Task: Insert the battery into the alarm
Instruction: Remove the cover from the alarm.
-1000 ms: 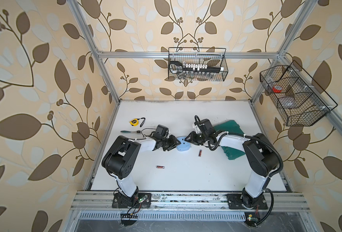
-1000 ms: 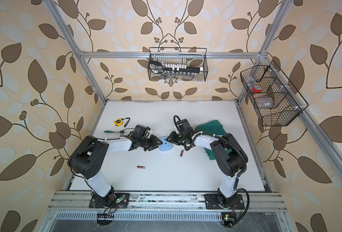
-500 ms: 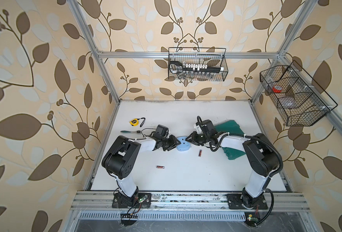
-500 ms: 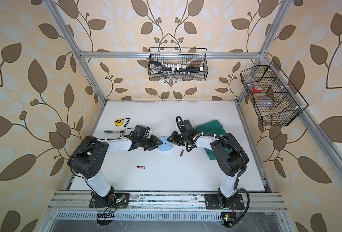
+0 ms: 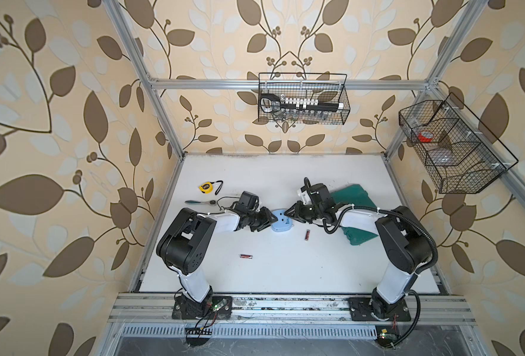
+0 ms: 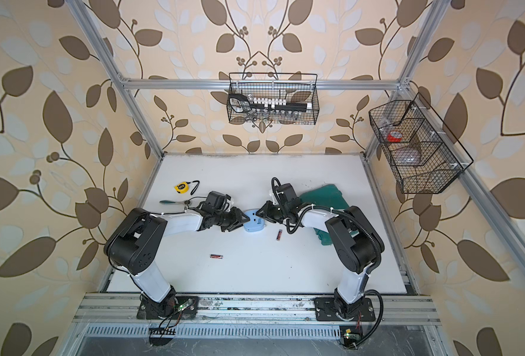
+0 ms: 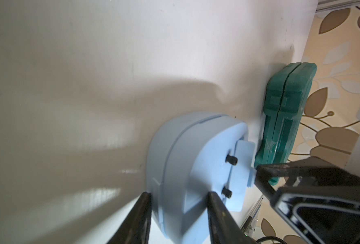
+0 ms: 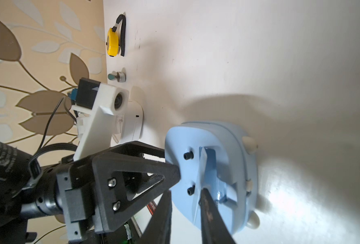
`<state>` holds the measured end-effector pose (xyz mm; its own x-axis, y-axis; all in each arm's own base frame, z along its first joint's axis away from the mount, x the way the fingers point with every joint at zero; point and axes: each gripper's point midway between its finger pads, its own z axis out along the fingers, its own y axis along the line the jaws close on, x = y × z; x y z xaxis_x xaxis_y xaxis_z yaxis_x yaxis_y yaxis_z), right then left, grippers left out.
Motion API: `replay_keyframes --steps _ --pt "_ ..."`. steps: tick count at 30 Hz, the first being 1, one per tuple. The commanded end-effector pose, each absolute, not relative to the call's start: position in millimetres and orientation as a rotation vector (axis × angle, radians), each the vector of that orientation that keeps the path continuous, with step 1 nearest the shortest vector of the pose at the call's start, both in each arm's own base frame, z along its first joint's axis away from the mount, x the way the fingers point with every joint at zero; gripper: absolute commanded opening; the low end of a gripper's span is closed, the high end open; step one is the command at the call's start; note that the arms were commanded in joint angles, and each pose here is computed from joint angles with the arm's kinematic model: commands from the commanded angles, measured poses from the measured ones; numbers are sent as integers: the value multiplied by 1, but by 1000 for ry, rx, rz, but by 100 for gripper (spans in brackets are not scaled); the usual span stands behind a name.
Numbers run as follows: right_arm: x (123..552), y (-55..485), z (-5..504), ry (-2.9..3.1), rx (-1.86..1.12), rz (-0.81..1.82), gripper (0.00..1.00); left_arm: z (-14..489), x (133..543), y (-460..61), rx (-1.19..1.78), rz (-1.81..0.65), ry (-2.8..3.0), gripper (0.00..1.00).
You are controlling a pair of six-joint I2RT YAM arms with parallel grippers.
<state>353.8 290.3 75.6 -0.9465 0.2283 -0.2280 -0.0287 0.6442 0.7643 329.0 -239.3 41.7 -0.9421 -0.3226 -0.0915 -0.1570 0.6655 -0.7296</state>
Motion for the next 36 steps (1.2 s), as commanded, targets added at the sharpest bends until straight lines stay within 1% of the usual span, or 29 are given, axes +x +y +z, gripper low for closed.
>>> replay_keyframes --steps 1,4,8,11,19,32,36 --pt "346 291 81 2551 150 1229 24 11 310 -230 -433 -1020 2794 43" --pt "348 286 81 2552 165 1188 24 10 310 -230 -434 -1022 2794 43" --pt "349 277 76 2570 188 1106 29 11 311 -230 -431 -1022 2793 43" --pt "348 276 73 2587 193 1086 31 10 310 -230 -433 -1026 2793 43" --pt "347 279 64 2624 194 1085 29 10 311 -231 -429 -1029 2792 43" --pt "354 280 52 2664 170 1001 31 11 311 -232 -423 -1034 2794 43" --pt "353 283 52 2666 155 1011 32 12 312 -232 -420 -1034 2793 43"
